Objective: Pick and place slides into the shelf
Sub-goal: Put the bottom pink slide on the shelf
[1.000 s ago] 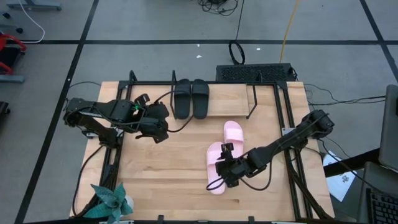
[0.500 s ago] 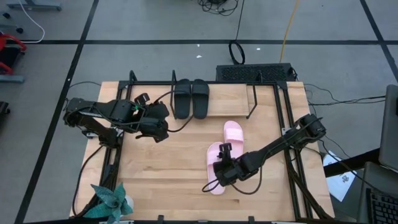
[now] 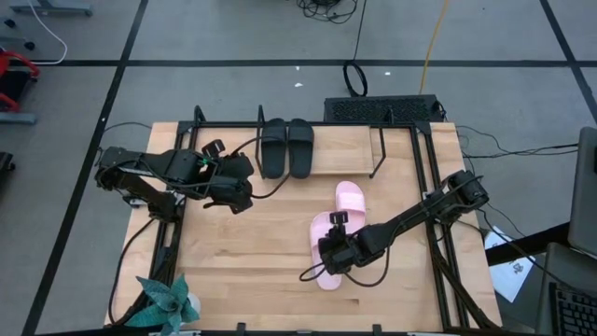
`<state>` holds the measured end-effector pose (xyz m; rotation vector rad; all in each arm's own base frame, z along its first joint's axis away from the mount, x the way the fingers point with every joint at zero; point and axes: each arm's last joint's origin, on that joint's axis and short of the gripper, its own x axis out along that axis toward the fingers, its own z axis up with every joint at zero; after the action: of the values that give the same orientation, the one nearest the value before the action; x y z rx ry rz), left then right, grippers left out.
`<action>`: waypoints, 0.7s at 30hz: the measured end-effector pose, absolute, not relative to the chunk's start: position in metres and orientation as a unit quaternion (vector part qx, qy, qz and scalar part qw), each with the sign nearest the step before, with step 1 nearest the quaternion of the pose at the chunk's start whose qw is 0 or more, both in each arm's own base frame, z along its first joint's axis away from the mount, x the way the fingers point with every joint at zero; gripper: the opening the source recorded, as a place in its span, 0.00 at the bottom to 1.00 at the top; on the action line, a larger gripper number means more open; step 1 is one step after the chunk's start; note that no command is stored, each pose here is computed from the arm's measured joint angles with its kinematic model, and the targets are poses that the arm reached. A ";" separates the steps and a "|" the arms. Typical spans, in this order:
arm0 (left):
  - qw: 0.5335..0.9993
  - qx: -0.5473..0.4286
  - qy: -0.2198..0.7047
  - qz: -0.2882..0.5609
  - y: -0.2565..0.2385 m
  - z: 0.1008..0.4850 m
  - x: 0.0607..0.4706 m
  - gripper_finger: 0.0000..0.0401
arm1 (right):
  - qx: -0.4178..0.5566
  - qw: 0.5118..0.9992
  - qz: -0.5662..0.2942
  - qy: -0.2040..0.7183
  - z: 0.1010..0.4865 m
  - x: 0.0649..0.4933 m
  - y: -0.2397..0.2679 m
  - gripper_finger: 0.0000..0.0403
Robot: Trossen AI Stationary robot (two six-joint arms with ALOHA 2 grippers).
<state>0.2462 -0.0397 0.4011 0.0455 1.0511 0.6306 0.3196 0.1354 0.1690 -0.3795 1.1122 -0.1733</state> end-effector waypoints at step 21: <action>0.818 0.030 0.488 0.304 -0.039 0.401 0.246 0.37 | -0.292 0.830 -0.261 0.398 0.279 0.331 0.095 0.01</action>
<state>0.2462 -0.0391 0.4015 0.0632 1.0400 0.6471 0.3308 0.0948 0.2793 -0.6187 0.8445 -0.5544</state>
